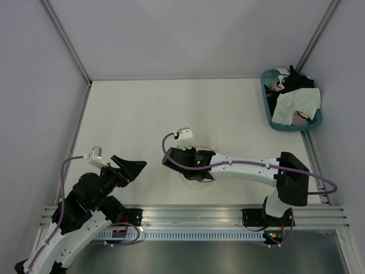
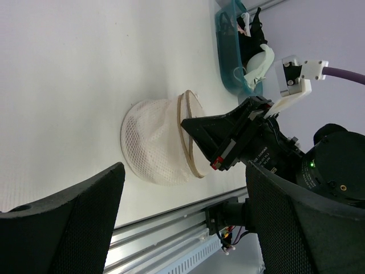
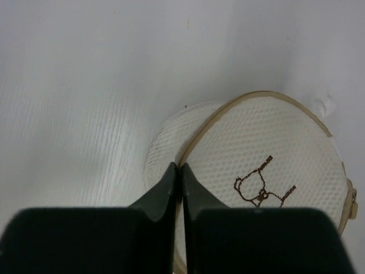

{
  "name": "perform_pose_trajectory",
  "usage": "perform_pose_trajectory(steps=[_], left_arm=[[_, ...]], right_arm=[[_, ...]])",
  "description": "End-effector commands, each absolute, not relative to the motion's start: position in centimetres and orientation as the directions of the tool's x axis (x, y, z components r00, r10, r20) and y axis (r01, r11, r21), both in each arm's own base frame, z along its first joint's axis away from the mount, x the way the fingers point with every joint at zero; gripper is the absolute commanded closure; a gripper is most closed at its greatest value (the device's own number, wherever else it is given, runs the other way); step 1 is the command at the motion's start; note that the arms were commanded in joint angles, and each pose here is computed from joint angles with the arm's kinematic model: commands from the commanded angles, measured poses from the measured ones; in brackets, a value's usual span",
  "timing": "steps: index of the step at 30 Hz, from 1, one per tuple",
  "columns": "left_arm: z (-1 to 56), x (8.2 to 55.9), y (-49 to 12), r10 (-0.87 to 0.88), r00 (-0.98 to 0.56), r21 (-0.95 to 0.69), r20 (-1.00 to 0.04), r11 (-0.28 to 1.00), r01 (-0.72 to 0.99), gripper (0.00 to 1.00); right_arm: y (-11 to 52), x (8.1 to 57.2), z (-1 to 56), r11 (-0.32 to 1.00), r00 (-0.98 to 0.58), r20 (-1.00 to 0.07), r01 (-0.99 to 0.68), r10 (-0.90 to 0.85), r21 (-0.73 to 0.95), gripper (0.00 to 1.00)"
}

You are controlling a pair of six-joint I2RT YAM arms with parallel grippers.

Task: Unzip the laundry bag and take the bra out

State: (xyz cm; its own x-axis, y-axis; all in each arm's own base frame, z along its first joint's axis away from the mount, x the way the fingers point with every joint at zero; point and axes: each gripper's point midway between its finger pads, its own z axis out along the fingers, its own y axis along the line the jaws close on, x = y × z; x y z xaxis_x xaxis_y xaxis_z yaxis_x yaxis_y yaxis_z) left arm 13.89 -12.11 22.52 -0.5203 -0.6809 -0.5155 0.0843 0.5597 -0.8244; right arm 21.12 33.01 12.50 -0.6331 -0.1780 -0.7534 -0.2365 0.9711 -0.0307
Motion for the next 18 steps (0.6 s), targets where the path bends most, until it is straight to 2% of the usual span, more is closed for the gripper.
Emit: perform_pose_trajectory(steps=[1, 10, 14, 17, 18], left_arm=[[23.1, 13.7, -11.5, -0.71, -0.501, -0.84, -0.495, 0.538, 0.068, 0.1], [22.8, 13.6, -11.7, -0.706, -0.515, -0.842, -0.486, 0.537, 0.059, 0.11], [22.6, 13.7, -11.8, -0.707, -0.519, -0.842, -0.48, 0.538, 0.045, 0.11], [22.6, 13.9, -12.0, -0.707, -0.523, -0.843, -0.477, 0.537, 0.042, 0.11], [22.6, 14.0, -12.2, -0.704, -0.527, -0.842, -0.476, 0.539, 0.041, 0.11]], right_arm=[[32.7, 21.8, 14.3, 0.984, -0.603, -0.787, -0.176, -0.13, -0.027, 0.98], [30.7, 20.7, 17.5, 0.977, -0.582, -0.808, -0.211, -0.09, 0.043, 0.99], [27.6, 20.3, 21.0, 0.98, -0.546, -0.838, -0.176, -0.022, 0.089, 1.0], [24.4, 20.2, 22.3, 0.993, -0.523, -0.852, -0.108, -0.018, 0.046, 1.0], [22.4, 20.1, 22.0, 0.997, -0.529, -0.846, -0.074, -0.067, -0.032, 1.0]])
